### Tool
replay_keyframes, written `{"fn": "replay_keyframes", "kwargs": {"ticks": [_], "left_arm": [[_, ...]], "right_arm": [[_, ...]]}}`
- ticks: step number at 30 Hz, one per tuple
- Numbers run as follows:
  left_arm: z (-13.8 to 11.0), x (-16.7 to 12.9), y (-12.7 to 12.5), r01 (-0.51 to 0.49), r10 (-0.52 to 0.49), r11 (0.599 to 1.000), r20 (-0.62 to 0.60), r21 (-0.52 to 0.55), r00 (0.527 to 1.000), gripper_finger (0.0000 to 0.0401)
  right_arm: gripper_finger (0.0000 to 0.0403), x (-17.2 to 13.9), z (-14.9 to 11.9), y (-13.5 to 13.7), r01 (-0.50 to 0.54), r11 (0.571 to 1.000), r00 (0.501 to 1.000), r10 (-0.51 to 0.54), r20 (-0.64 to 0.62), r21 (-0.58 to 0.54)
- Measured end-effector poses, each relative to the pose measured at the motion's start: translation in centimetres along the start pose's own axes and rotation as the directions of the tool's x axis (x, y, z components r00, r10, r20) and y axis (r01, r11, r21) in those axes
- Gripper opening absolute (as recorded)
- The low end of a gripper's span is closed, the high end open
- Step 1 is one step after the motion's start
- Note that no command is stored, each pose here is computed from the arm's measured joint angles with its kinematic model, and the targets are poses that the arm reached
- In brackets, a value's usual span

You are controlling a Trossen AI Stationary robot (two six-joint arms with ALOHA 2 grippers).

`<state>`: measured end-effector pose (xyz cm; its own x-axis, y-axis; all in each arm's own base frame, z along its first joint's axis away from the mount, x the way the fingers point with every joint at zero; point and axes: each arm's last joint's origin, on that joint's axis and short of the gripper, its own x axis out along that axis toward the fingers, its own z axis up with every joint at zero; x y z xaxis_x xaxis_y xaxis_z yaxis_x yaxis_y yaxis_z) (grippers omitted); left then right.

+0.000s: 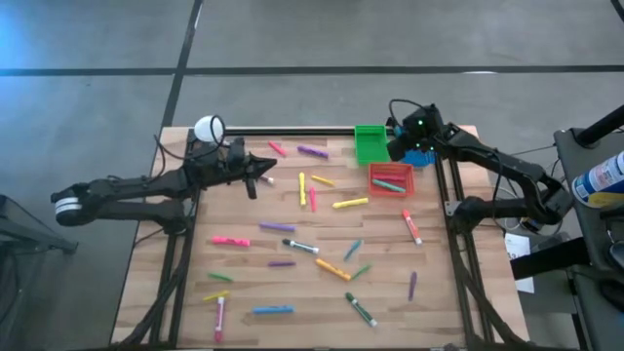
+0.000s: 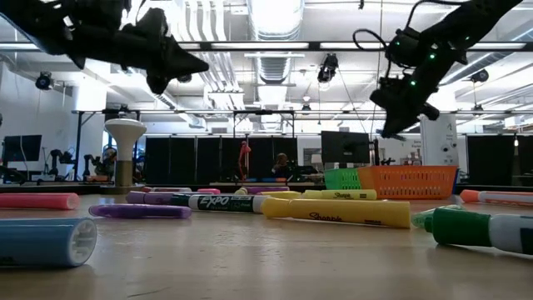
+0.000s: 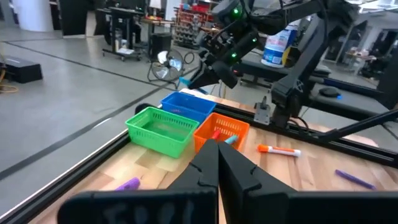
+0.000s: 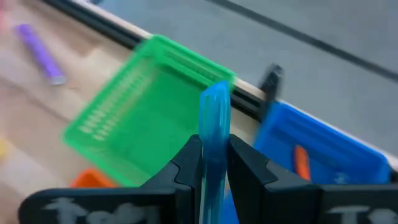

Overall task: Pick & Place Markers
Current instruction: Put the top blue pen into the blue bin

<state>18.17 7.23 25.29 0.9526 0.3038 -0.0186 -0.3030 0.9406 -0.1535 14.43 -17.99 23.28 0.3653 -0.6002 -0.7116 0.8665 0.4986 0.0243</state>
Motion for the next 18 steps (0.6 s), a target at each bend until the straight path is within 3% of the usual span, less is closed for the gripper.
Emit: {"fn": "replay_keyframes", "kwargs": {"ticks": [6,9,18], "left_arm": [[-0.6,-0.1,0.2,-0.047,0.047,0.999,0.0,0.008,0.999,0.0],[-0.8,-0.1,0.3,-0.049,0.049,0.999,-0.007,0.01,0.999,0.0],[-2.0,-0.4,0.4,-0.052,0.052,0.999,-0.03,0.012,0.998,0.0]], "right_arm": [[0.0064,0.5,-0.2,-2.6,0.159,0.979,0.987,-0.155,-0.044,0.125],[0.0067,1.4,0.0,-3.0,0.184,0.969,0.982,-0.177,-0.058,0.164],[0.0067,5.0,1.2,-3.1,0.353,0.925,0.913,-0.307,-0.268,0.143]]}}
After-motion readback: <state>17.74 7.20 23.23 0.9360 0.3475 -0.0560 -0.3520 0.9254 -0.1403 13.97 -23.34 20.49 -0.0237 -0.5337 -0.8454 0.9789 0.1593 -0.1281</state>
